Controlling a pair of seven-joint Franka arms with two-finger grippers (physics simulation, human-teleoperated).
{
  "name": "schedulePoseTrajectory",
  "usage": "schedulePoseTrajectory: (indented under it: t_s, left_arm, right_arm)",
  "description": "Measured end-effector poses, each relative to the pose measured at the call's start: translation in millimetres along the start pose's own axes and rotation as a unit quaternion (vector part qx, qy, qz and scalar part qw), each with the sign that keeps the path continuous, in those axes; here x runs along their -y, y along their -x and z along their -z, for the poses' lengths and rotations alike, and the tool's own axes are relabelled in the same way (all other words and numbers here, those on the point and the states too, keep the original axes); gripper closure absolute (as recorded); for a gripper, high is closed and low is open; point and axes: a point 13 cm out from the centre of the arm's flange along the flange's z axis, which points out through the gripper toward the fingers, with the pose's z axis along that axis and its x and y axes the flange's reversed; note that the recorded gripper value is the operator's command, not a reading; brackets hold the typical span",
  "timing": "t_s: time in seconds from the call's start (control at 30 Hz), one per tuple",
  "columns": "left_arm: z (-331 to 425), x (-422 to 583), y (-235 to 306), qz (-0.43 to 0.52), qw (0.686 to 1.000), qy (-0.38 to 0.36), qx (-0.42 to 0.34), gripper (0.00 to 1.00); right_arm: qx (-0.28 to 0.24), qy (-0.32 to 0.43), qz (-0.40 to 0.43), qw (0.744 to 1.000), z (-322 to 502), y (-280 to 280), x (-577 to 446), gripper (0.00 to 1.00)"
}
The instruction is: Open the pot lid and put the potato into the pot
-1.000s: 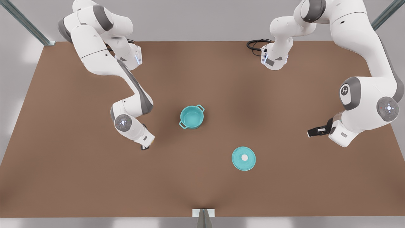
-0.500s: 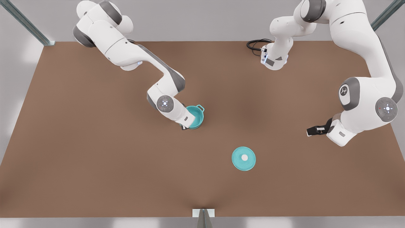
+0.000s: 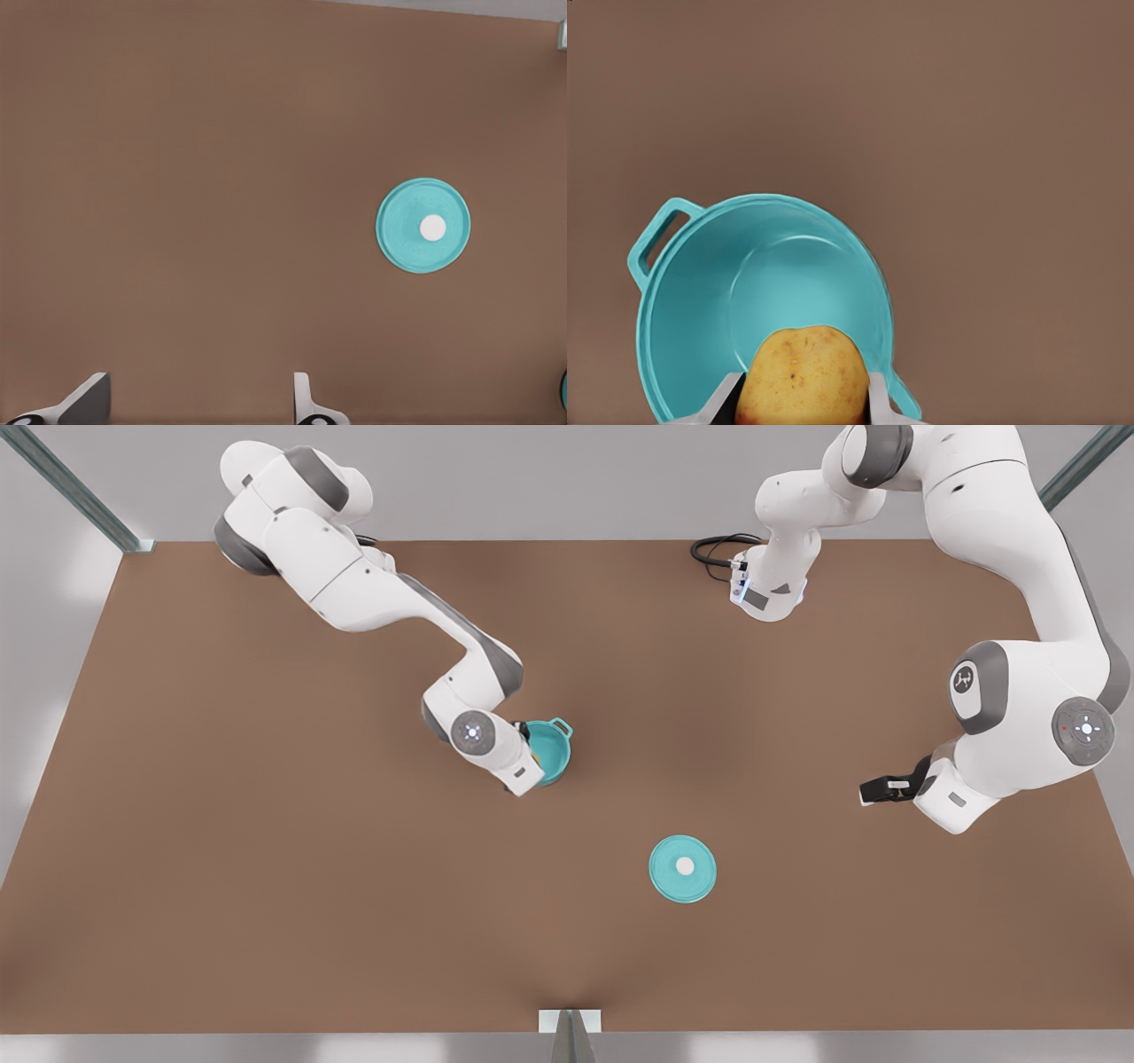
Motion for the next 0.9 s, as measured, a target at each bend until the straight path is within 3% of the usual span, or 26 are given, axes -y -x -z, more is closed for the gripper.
schedulePoseTrajectory:
  t_s: [0.37, 0.4, 0.43, 0.6, 0.67, 0.77, 0.83, 0.9]
  left_arm:
    - [0, -1, 0, -0.005, 1.0, 0.0, 0.0, 0.0]
    - [0, -1, 0, -0.005, 1.0, 0.0, 0.0, 0.0]
    - [0, -1, 0, -0.006, 1.0, 0.0, 0.0, 0.0]
    - [0, -1, 0, -0.007, 1.0, 0.0, 0.0, 0.0]
    - [1, -1, 0, -0.008, 1.0, 0.0, 0.001, 0.0]
    - [7, -3, 3, -0.006, 1.0, -0.003, 0.007, 0.0]
    - [8, -1, 5, -0.007, 1.0, -0.005, 0.01, 0.0]
    - [8, -1, 6, -0.007, 1.0, -0.007, 0.012, 0.0]
  right_arm:
    - [0.012, -0.006, -0.022, 1.0, -19, 34, -25, 0.46]
    - [0.012, -0.006, -0.026, 1.0, -19, 33, -24, 0.37]
    - [0.012, -0.007, -0.029, 0.999, -20, 32, -23, 0.0]
    - [0.016, -0.016, -0.047, 0.999, -14, 30, -16, 0.0]
    - [0.021, -0.066, -0.088, 0.994, 50, -8, 35, 0.0]
    - [0.034, -0.171, -0.212, 0.962, 217, -147, 137, 0.0]
    - [0.034, -0.194, -0.297, 0.934, 288, -246, 161, 0.0]
    - [0.023, -0.192, -0.351, 0.916, 322, -297, 151, 0.0]
